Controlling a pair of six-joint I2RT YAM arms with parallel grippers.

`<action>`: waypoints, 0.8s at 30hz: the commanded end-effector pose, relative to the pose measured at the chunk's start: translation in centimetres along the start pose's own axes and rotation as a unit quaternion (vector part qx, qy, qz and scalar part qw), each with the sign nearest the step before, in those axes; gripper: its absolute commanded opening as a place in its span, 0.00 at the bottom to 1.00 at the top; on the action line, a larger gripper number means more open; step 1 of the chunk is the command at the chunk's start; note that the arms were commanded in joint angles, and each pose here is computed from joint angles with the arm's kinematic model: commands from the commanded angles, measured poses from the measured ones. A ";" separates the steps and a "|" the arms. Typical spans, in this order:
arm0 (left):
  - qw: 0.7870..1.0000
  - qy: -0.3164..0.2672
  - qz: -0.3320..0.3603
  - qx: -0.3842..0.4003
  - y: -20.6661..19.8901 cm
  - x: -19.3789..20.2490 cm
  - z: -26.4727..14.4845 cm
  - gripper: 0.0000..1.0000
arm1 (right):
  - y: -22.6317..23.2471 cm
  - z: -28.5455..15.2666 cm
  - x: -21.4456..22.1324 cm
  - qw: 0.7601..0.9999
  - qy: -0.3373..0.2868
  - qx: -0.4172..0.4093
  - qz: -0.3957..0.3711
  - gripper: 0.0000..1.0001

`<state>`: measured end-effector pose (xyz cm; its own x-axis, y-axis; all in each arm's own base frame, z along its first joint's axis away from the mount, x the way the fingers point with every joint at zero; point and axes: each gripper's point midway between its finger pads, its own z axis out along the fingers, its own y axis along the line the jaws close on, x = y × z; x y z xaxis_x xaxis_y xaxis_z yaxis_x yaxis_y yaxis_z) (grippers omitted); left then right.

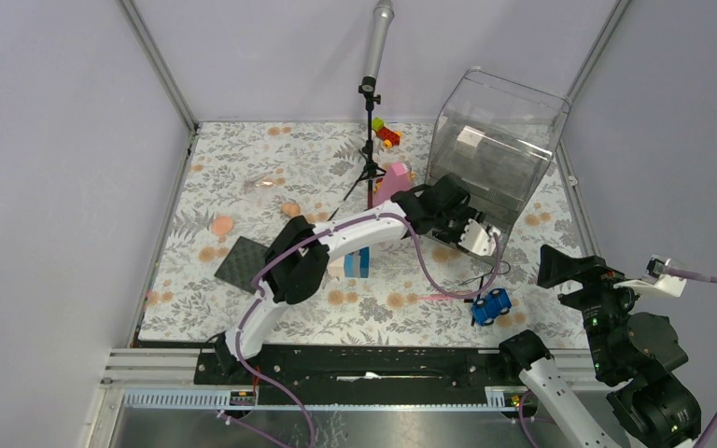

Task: Organize the makeup
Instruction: Place the makeup in the drawer.

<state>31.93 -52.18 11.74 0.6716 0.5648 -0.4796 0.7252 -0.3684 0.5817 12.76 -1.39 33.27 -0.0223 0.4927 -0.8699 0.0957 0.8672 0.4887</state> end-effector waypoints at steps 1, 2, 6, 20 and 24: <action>0.998 -0.015 0.009 -0.067 3.7 -2.1 -2.9 0.50 | 0.2 0.3 -0.2 1.000 -0.003 0.000 0.005 1.00; 0.996 -0.016 0.007 -0.082 4.2 -2.3 -3.5 0.50 | 0.1 0.4 -0.1 1.000 -0.004 0.005 0.007 1.00; 0.982 -0.038 -0.022 -0.185 6.5 -3.3 -7.4 0.58 | -0.6 0.9 -0.1 0.999 0.002 0.032 -0.016 1.00; 0.794 -0.123 -0.331 -0.494 8.2 -2.6 -27.8 0.73 | 0.7 3.0 2.5 0.996 0.054 0.016 -0.066 1.00; 0.741 -0.118 -0.422 -0.510 6.1 -1.0 -30.3 0.73 | 0.8 3.4 3.4 0.995 0.067 0.013 -0.068 1.00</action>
<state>30.93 -36.63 35.39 0.3279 0.2642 -0.9070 0.5857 0.6965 0.4146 15.22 -0.24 30.50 -0.1550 0.3838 -0.9103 0.1390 0.9208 0.3645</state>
